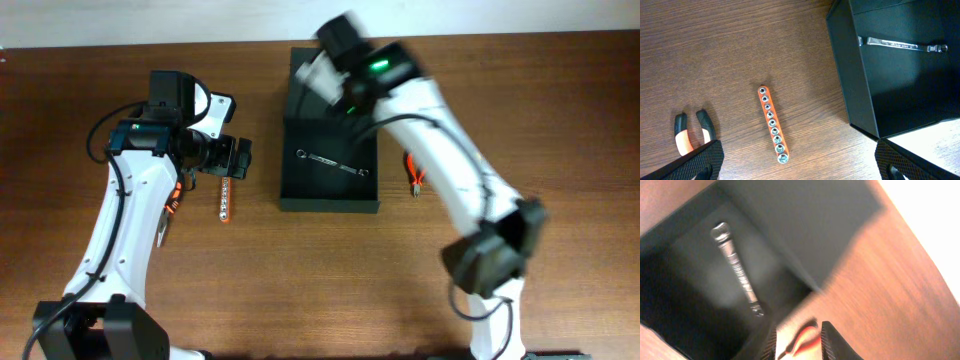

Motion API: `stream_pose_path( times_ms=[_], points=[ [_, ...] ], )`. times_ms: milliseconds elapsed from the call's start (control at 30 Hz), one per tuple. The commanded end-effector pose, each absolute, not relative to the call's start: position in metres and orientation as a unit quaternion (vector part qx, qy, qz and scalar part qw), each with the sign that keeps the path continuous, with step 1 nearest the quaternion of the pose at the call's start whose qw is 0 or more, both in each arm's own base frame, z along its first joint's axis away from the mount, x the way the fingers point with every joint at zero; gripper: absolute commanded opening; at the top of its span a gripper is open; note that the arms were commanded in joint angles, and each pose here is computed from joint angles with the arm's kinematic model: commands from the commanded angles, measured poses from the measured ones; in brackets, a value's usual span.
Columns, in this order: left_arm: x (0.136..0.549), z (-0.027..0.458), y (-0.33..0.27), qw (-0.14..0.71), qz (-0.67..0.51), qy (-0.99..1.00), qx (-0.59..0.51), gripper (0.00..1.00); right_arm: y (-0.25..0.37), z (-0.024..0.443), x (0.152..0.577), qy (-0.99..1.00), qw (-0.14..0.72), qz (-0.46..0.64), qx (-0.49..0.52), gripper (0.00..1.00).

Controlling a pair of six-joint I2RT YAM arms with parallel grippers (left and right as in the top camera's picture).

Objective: Pack container
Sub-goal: 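Lower the wrench into the box and open the right gripper, then move the right gripper to the yellow-black screwdriver and grasp it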

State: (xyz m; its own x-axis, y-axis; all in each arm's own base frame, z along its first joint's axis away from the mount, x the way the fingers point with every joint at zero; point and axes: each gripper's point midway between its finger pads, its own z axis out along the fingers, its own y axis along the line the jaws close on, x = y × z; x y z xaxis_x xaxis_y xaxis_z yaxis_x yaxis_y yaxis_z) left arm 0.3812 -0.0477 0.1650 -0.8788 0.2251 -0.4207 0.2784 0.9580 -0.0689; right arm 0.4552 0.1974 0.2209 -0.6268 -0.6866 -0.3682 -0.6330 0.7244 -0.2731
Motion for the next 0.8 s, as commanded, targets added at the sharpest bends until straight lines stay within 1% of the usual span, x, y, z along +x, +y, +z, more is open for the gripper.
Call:
stream_pose_path(
  times_ms=[0,167,267,300,400,533,767],
  points=[
    [0.385,0.169,-0.049,0.215,-0.063,0.965,0.139,0.99,0.125,0.244,0.469,0.955,0.246,-0.042,-0.157,0.28],
    [0.385,0.169,-0.049,0.215,-0.063,0.965,0.139,0.99,0.042,0.207,0.463,0.987,0.163,0.006,0.002,0.28],
    [0.385,0.169,-0.049,0.215,-0.063,0.965,0.139,0.99,0.008,0.175,0.453,0.991,0.112,0.025,0.066,0.29],
    [0.385,0.169,-0.049,0.215,-0.063,0.965,0.139,0.99,-0.001,0.163,0.447,0.992,0.092,0.034,0.079,0.32],
    [0.385,0.169,-0.049,0.215,-0.063,0.965,0.139,0.99,-0.017,0.132,0.429,0.993,0.041,0.042,0.104,0.34],
    [0.385,0.169,-0.049,0.215,-0.063,0.965,0.139,0.99,-0.017,0.092,0.406,0.993,-0.012,0.043,0.109,0.35],
    [0.385,0.169,-0.049,0.215,-0.063,0.965,0.139,0.99,-0.019,0.041,0.386,0.990,-0.039,0.042,0.125,0.36]
  ],
)
